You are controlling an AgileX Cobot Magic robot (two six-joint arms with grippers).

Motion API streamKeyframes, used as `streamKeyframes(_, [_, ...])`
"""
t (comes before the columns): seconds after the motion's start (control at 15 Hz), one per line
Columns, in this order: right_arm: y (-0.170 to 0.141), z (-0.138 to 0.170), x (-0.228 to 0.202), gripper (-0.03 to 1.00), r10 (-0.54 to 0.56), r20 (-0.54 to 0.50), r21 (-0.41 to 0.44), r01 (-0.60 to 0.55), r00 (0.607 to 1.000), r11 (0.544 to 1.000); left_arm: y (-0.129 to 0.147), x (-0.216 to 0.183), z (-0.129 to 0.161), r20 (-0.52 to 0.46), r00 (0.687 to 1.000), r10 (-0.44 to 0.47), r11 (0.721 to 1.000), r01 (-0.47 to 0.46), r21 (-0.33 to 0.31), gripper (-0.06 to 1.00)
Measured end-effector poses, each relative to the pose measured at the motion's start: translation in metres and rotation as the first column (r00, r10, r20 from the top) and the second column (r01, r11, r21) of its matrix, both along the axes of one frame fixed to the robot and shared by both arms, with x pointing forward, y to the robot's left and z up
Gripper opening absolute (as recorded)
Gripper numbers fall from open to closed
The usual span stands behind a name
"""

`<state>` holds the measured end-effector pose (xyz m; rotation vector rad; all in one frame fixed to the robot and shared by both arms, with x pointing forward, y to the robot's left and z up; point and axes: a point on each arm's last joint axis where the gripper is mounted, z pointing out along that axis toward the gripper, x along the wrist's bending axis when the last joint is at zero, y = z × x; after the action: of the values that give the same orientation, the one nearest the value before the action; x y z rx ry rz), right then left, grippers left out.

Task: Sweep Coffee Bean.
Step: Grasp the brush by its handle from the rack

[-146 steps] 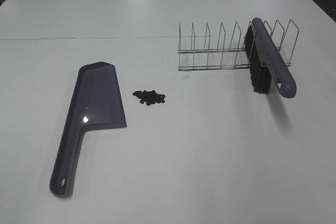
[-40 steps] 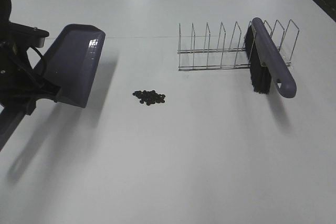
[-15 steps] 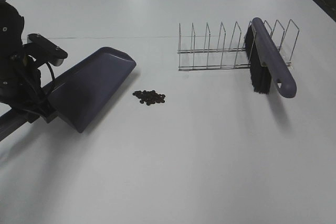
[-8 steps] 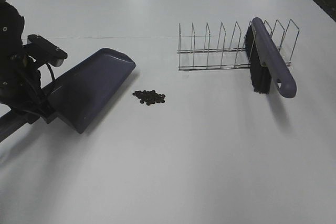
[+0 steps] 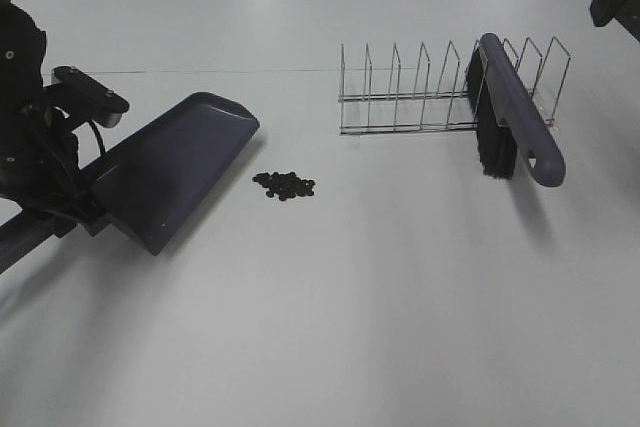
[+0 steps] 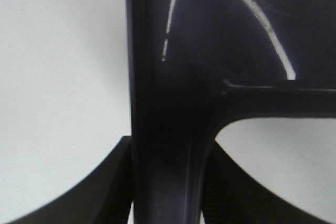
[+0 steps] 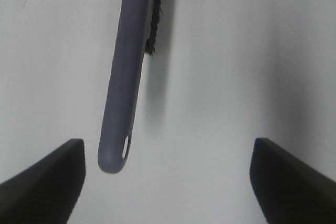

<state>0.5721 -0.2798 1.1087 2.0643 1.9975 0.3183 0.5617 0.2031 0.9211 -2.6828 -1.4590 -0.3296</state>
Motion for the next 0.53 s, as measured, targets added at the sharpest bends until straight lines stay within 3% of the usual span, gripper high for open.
streamKeyframes(0.53, [0.016, -0.066, 0.1, 0.75, 0.061, -0.081, 0.084, -0.054, 0.995, 0.995, 0.0, 0.0, 0.0, -0.002, 1.0, 0.0, 1.0, 0.0, -0.002, 0.33])
